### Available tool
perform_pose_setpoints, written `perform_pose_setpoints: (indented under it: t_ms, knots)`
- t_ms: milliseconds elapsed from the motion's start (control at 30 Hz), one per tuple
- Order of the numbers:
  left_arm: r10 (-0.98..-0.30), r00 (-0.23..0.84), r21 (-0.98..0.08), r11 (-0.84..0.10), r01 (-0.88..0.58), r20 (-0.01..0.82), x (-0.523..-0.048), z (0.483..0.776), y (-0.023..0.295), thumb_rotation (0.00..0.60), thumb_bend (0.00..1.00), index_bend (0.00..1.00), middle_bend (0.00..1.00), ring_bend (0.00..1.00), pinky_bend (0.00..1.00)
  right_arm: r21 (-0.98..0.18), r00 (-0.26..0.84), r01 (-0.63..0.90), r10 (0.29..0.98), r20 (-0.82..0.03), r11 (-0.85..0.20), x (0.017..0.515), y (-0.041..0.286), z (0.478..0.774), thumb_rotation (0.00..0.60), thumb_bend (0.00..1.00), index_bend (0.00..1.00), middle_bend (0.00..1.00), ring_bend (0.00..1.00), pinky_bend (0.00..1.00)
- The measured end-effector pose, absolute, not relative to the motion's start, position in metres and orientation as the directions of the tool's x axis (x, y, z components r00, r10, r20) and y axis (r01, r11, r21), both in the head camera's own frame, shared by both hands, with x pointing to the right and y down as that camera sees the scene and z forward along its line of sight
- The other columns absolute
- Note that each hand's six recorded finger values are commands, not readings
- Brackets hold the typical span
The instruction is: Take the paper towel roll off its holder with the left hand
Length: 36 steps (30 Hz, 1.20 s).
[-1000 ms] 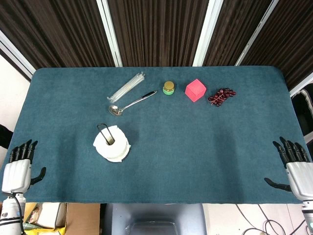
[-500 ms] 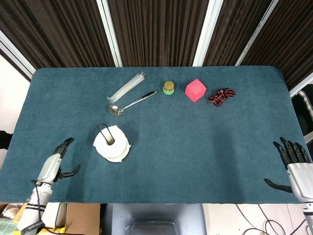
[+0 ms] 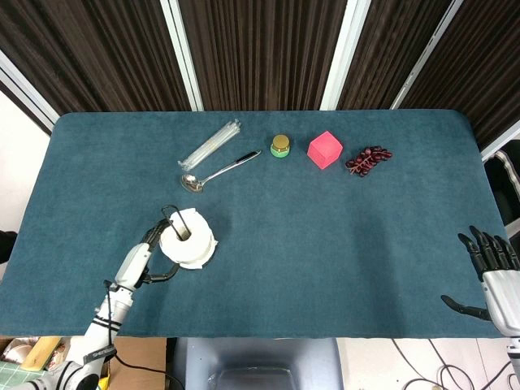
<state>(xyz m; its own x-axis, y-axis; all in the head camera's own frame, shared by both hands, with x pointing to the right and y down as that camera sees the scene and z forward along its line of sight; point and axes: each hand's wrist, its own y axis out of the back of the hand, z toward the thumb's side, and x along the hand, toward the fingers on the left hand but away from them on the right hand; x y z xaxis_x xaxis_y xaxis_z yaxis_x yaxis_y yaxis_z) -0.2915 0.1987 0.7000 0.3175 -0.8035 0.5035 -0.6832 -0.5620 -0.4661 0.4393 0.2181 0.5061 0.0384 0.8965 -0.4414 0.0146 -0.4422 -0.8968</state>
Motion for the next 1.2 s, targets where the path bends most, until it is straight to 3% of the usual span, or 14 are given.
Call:
perform_pose_setpoints:
  t_ms: [467, 567, 700, 800, 933, 1200]
  knots:
    - [-0.801, 0.345, -0.322, -0.534, -0.782, 0.49, -0.261, 0.721, 0.194, 0.6, 0.34, 0.0, 0.0, 0.0, 0.03, -0.904, 0.038, 0.038, 0.904, -0.425, -0.426, 0.441, 0.217, 0.502, 0.6, 0.12, 0.0, 0.0, 0.0, 0.09]
    - [-0.817, 0.33, -0.313, -0.506, -0.804, 0.474, -0.26, 0.72, 0.193, 0.6, 0.34, 0.05, 0.1, 0.02, 0.18, -0.903, 0.039, 0.039, 0.904, -0.425, -0.427, 0.441, 0.217, 0.502, 0.6, 0.12, 0.0, 0.0, 0.0, 0.09]
    - [-0.852, 0.293, -0.324, -0.451, -0.832, 0.434, -0.261, 0.718, 0.19, 0.6, 0.34, 0.24, 0.29, 0.2, 0.41, -0.903, 0.039, 0.038, 0.903, -0.428, -0.429, 0.44, 0.217, 0.503, 0.6, 0.12, 0.0, 0.0, 0.0, 0.09]
    - [-0.88, 0.265, -0.35, -0.41, -0.842, 0.394, -0.264, 0.716, 0.188, 0.6, 0.34, 0.33, 0.36, 0.28, 0.5, -0.901, 0.04, 0.036, 0.902, -0.43, -0.432, 0.44, 0.217, 0.504, 0.6, 0.12, 0.0, 0.0, 0.0, 0.09]
    - [-0.904, 0.249, -0.384, -0.38, -0.842, 0.348, -0.267, 0.712, 0.187, 0.6, 0.34, 0.39, 0.39, 0.32, 0.54, -0.899, 0.039, 0.034, 0.9, -0.435, -0.436, 0.44, 0.217, 0.505, 0.6, 0.12, 0.0, 0.0, 0.0, 0.09]
    - [-0.928, 0.255, -0.429, -0.354, -0.831, 0.271, -0.273, 0.688, 0.165, 0.6, 0.34, 0.39, 0.38, 0.31, 0.55, -0.898, 0.038, 0.035, 0.899, -0.437, -0.438, 0.44, 0.217, 0.505, 0.6, 0.12, 0.0, 0.0, 0.0, 0.09]
